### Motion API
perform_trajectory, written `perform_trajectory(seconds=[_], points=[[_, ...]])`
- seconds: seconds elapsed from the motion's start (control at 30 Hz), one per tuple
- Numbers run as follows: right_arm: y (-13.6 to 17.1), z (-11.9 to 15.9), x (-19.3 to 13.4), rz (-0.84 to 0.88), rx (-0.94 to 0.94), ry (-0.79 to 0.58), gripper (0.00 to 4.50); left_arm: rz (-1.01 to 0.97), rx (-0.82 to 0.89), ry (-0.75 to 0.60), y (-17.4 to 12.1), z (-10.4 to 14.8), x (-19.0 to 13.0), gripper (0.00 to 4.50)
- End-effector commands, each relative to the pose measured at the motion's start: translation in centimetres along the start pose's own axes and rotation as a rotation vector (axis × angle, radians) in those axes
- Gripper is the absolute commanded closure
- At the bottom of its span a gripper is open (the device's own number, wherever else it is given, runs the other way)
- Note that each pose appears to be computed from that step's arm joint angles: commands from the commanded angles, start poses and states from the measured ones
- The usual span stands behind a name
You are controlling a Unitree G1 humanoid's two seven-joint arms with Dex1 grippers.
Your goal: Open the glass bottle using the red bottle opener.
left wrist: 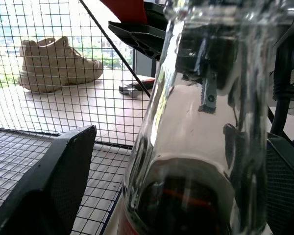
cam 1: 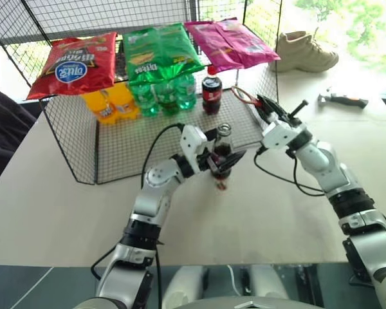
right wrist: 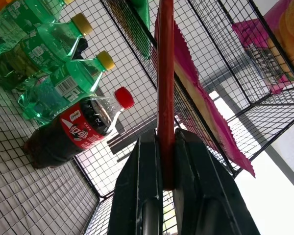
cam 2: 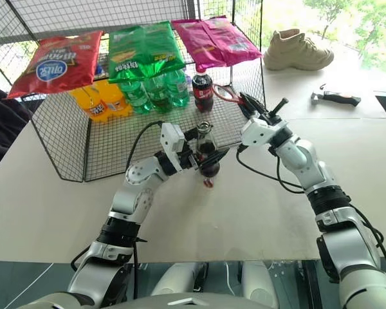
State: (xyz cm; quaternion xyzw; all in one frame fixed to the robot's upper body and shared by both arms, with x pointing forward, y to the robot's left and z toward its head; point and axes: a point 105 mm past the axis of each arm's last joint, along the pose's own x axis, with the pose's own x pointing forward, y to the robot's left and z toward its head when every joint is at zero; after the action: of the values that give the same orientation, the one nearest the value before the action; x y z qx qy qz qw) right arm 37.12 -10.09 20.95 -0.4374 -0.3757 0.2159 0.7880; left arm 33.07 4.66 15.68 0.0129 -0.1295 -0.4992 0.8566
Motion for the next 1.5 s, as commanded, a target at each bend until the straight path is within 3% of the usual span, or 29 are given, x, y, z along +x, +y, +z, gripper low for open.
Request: perform_trajectory(seconds=[0.03,0.8,1.27,1.43,1.5], points=[[-1.2,0.4,0.1,-0.048,0.007,-0.016,4.5,-0.001,0.034,-0.035,-0.1,1.1,0.2,0.09],[-0.6,0.0,-1.0,-0.059,0.056,0.027,4.5,-0.019,0.042,-0.017,-0.9,2.1,-2.4,0.09],[0.9,-0.9,-4.0,-0.098,0.18,0.154,4.5,0.023,0.04,0.056,-1.4,1.5,-6.0,0.09],[2.3,-1.4,-5.9,-0.072,0.282,0.233,4.5,0.073,0.069,0.084,-0.9,1.2,-7.4,0.09],[4.3,-2.0,-7.8,-0.022,0.466,0.324,4.5,0.117,0.082,0.098,-0.6,1.1,-8.5,0.09]])
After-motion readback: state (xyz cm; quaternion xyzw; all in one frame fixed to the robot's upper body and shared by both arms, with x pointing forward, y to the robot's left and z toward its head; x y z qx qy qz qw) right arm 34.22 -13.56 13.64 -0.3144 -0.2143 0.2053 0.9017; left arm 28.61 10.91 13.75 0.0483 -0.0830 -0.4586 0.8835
